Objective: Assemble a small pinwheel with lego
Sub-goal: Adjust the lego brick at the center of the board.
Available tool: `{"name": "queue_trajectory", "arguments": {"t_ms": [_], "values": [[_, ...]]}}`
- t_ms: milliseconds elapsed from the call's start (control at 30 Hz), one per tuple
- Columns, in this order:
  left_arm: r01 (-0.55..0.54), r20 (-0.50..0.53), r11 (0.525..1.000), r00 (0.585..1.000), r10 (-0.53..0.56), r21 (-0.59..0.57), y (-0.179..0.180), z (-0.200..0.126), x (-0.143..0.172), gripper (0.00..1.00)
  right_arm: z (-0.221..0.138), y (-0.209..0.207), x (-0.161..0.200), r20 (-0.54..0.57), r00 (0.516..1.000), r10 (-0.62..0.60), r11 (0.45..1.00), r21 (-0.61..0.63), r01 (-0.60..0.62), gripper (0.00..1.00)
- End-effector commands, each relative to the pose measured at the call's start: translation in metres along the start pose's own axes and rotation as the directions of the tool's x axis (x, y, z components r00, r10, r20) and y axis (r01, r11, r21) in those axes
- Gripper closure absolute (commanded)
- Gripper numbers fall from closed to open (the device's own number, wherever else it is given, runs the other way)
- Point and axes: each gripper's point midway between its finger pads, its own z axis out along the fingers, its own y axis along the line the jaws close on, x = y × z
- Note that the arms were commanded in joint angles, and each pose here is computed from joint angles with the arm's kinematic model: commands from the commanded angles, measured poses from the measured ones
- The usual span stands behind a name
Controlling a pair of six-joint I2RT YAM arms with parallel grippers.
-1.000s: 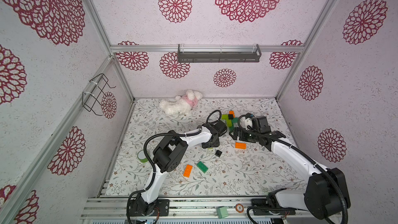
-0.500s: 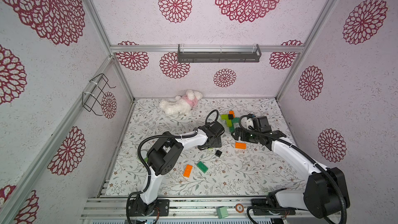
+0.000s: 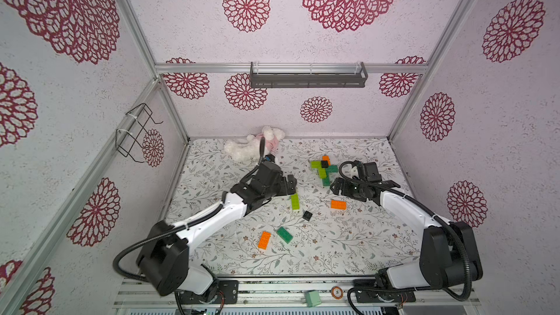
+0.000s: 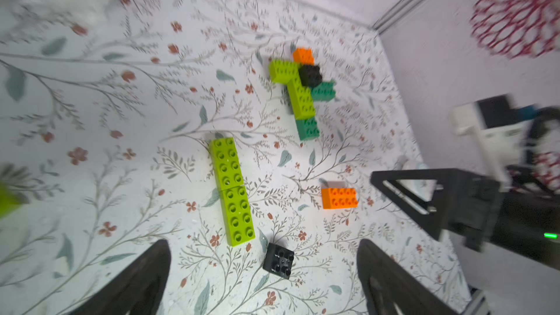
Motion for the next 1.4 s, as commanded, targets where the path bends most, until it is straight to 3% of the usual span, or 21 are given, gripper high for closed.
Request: {"name": "queue_trajectory", "arguments": {"t_ms": [0, 100, 300, 767, 833, 900, 1033, 1367], "values": [[0.034, 0.054, 0.992, 0.998, -0.041, 0.118, 0.003, -0.037, -0.036, 0.03, 0.011, 0.002, -0.014, 0.033, 0.999, 0.013, 1.000, -0.012, -0.013, 0.01], [0.071, -0.002, 0.983, 0.997, -0.071, 0.168, 0.010, -0.058, -0.047, 0.03, 0.029, -0.003, -0.012, 0.021, 1.000, 0.015, 1.000, -0.004, -0.015, 0.01], [0.049, -0.014, 0.979, 0.999, -0.047, 0.196, 0.010, -0.078, -0.064, 0.03, 0.054, -0.007, 0.007, -0.042, 0.999, 0.024, 0.999, -0.028, -0.026, 0.03], [-0.044, -0.068, 0.980, 0.996, 0.058, 0.193, 0.015, -0.079, -0.063, 0.03, 0.031, 0.018, 0.063, -0.128, 0.988, 0.092, 0.987, -0.122, -0.107, 0.06], [-0.051, -0.068, 0.979, 0.996, 0.065, 0.196, 0.017, -0.078, -0.058, 0.03, 0.028, 0.017, 0.066, -0.126, 0.990, 0.069, 0.994, -0.079, -0.079, 0.08], [-0.059, -0.057, 0.978, 0.996, 0.072, 0.202, 0.019, -0.077, -0.053, 0.03, 0.029, -0.003, 0.067, -0.119, 0.991, 0.063, 0.997, 0.050, -0.058, 0.10], [-0.074, -0.057, 0.982, 0.995, 0.085, 0.177, 0.032, -0.073, -0.040, 0.03, 0.033, -0.016, 0.066, -0.139, 0.989, 0.042, 0.987, 0.157, -0.020, 0.17], [-0.034, -0.132, 0.987, 0.990, 0.055, 0.155, 0.042, -0.059, -0.025, 0.03, 0.044, 0.003, 0.073, -0.182, 0.983, -0.022, 0.995, 0.092, 0.039, 0.44]]}}
